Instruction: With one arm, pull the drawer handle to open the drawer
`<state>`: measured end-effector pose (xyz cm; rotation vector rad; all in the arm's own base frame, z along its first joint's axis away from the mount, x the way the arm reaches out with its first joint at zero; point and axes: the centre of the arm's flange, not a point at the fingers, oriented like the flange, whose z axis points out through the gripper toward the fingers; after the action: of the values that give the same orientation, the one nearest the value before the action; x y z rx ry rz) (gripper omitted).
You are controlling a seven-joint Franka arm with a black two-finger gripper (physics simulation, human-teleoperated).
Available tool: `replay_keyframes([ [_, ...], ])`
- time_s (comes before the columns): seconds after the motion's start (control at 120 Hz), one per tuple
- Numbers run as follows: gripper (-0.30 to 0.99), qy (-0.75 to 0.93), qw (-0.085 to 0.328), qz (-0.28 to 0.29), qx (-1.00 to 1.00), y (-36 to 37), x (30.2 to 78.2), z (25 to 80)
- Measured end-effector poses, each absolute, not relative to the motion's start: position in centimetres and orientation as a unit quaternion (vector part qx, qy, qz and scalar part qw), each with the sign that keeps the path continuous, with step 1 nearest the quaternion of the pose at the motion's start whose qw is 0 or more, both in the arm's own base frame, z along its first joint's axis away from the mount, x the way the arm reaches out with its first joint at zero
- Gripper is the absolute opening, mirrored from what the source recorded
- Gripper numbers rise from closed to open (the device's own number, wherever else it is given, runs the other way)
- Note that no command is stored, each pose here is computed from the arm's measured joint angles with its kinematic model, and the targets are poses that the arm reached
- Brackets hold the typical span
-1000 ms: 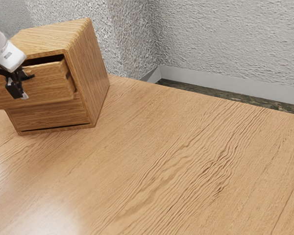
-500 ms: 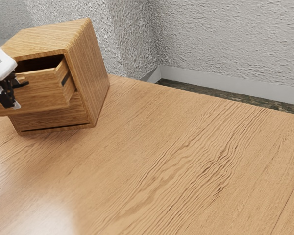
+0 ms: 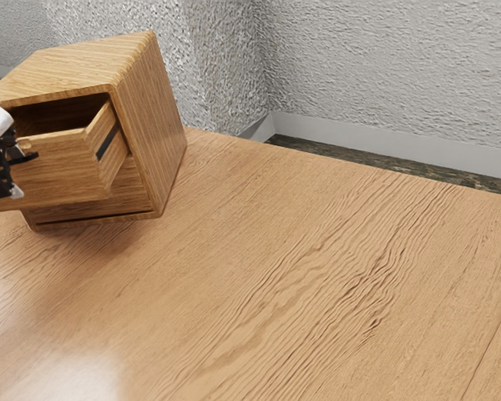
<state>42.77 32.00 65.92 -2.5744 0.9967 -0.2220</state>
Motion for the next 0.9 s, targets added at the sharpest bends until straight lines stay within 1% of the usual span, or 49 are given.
replay_keyframes([
  [0.092,0.45,0.354,0.185,-0.079,-0.914,31.5,42.3,66.0],
  [0.158,0.51,0.353,0.185,-0.080,-0.914,31.4,42.1,66.0],
  [0.233,0.40,0.352,0.187,-0.082,-0.914,31.4,42.1,66.3],
  [0.308,0.19,0.352,0.196,-0.081,-0.912,31.4,42.2,66.8],
  [0.35,0.03,0.355,0.207,-0.076,-0.908,31.1,42.3,67.3],
  [0.358,-0.03,0.356,0.209,-0.075,-0.908,31.2,42.3,67.4],
  [0.392,-0.19,0.359,0.223,-0.065,-0.904,31.0,42.4,67.9],
  [0.467,0.09,0.395,0.243,-0.056,-0.884,27.8,44.5,68.6],
  [0.533,0.29,0.409,0.253,-0.051,-0.875,26.3,45.3,69.1],
  [0.625,0.45,0.412,0.269,-0.053,-0.869,25.5,45.4,70.6],
  [0.717,0.55,0.416,0.274,-0.061,-0.865,21.9,44.8,73.0],
  [0.758,0.58,0.406,0.259,-0.074,-0.873,19.8,44.0,74.5],
  [0.825,0.62,0.395,0.196,-0.116,-0.890,16.1,43.7,75.7],
  [0.9,0.65,0.425,0.156,-0.120,-0.884,7.5,44.7,77.0],
])
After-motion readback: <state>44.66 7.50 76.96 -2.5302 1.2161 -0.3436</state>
